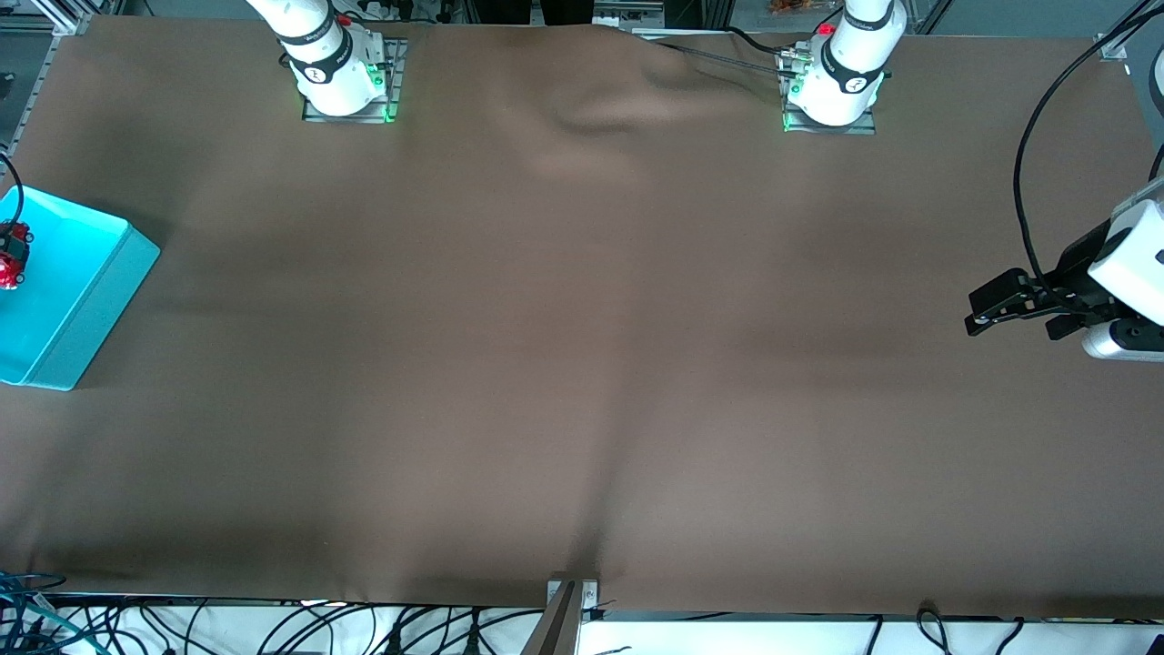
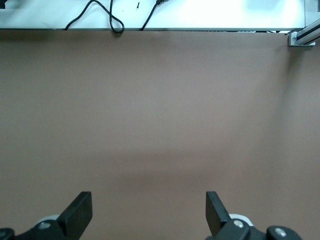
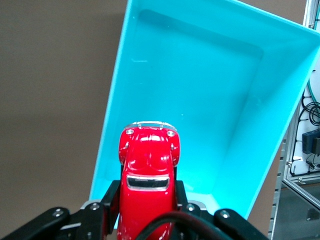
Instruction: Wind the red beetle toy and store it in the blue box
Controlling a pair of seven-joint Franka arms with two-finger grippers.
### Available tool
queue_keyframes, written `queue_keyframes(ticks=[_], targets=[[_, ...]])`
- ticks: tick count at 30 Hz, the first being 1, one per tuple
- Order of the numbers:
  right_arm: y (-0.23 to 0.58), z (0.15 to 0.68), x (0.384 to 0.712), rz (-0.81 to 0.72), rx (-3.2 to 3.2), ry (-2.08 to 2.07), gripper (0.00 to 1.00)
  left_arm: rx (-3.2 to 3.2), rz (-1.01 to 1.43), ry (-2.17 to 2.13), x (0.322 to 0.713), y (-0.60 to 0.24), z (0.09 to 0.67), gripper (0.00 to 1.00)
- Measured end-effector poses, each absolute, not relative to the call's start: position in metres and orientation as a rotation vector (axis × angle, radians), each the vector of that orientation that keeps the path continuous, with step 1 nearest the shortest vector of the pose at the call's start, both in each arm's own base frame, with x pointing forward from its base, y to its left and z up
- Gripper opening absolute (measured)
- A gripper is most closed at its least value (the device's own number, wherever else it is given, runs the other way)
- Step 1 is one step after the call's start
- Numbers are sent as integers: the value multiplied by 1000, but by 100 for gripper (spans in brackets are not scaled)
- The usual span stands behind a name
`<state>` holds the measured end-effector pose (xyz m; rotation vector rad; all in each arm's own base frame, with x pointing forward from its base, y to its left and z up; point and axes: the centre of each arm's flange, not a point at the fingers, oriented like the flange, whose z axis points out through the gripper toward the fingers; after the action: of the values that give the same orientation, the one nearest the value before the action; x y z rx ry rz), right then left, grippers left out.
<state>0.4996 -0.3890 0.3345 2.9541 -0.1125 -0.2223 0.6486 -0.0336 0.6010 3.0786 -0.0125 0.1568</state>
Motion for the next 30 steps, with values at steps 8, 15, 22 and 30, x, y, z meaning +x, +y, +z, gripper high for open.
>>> queue_keyframes(ticks=[8, 15, 22, 30], targets=[[-406, 317, 491, -249, 2963, -143, 47, 3079, 157, -13, 649, -34, 601, 100], [-425, 312, 479, -248, 2979, -179, 47, 3079, 157, -13, 649, -34, 601, 100], [-436, 305, 468, -255, 2996, -207, 47, 3079, 157, -13, 649, -34, 601, 100], [-443, 286, 464, -239, 3027, -196, 47, 3079, 157, -13, 649, -34, 601, 100]])
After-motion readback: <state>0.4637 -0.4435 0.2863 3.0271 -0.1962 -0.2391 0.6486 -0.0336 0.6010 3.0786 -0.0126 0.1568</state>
